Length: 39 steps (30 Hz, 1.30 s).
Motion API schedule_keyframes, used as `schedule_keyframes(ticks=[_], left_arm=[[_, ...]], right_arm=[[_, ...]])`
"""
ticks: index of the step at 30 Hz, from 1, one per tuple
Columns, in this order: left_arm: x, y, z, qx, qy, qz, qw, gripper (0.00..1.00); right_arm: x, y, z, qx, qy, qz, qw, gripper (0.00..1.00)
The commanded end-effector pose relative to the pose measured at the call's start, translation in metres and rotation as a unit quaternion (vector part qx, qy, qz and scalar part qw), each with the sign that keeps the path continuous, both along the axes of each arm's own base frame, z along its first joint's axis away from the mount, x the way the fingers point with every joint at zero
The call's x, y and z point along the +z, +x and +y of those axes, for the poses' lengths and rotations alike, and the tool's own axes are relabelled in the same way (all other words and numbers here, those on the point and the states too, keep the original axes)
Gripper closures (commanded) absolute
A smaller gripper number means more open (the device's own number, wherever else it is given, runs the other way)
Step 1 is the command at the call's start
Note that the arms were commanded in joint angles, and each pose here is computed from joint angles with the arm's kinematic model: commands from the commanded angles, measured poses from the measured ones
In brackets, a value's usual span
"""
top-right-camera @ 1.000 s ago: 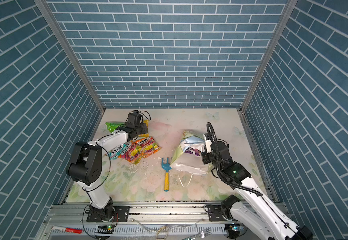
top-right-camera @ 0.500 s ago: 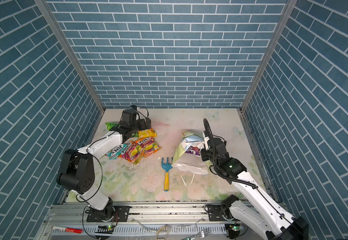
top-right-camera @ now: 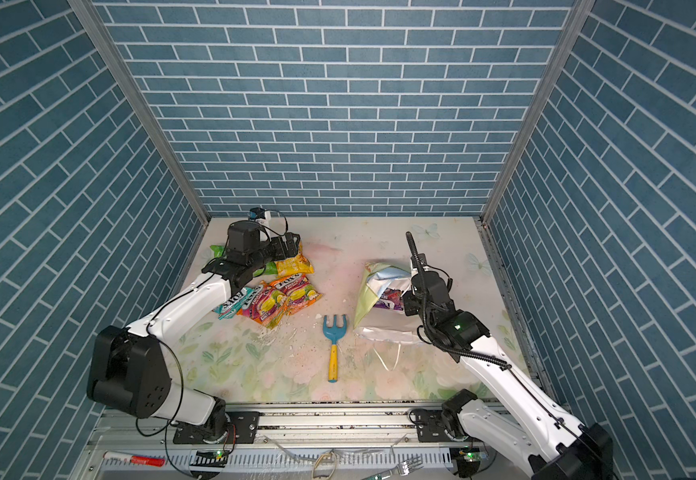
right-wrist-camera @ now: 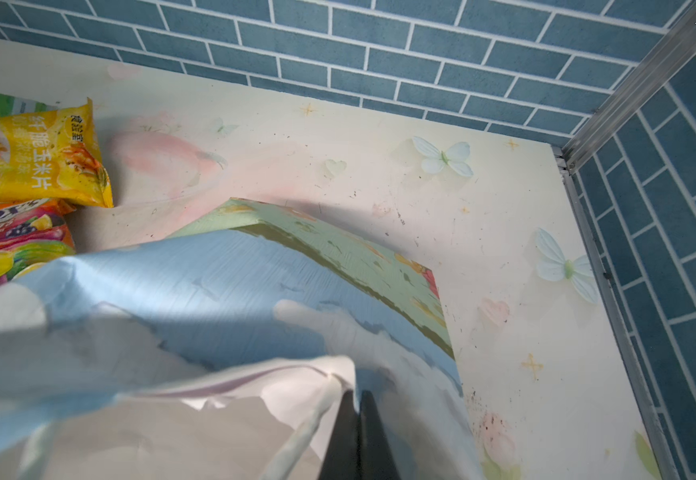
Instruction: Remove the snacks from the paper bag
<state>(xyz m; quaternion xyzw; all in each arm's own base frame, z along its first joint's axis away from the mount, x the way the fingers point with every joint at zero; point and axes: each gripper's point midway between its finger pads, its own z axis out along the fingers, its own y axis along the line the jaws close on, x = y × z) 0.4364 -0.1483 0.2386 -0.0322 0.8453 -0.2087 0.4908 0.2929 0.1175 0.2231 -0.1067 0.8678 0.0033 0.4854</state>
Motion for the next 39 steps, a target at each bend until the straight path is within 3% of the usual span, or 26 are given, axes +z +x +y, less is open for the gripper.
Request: schedule_keyframes(ticks=[1,6,14,20,29,32,39], left_arm=[[0.000,-0.018,-0.007,-0.013,-0.019,0.006,1.000,0.00],[-0.011,-0.034,-0.007,-0.015,-0.011,0.019,1.000,0.00],[-0.010,-0.043,-0.001,-0.014,-0.002,0.017,1.000,0.00],[-0.004,-0.047,-0.002,-0.019,-0.006,0.010,1.000,0.00],[-0.007,-0.056,0.003,-0.015,-0.005,0.007,1.000,0.00],[-0.008,-0.056,0.003,-0.016,-0.006,0.005,1.000,0.00],[-0.005,-0.059,0.001,-0.020,-0.017,-0.002,1.000,0.01]], right_arm=[[0.018,0.010,-0.016,-0.065,0.000,-0.024,0.998,1.00],[0.047,0.026,-0.014,-0.083,-0.001,-0.049,0.995,1.00],[0.052,0.062,-0.027,-0.124,-0.105,-0.032,0.986,1.00],[0.055,0.087,-0.047,-0.146,-0.076,0.019,0.986,1.00],[0.085,0.094,-0.034,-0.106,-0.045,0.028,0.993,1.00],[0.094,0.095,-0.044,-0.125,-0.070,0.023,0.989,1.00],[0.131,0.112,-0.094,-0.207,-0.165,-0.001,0.964,1.00]])
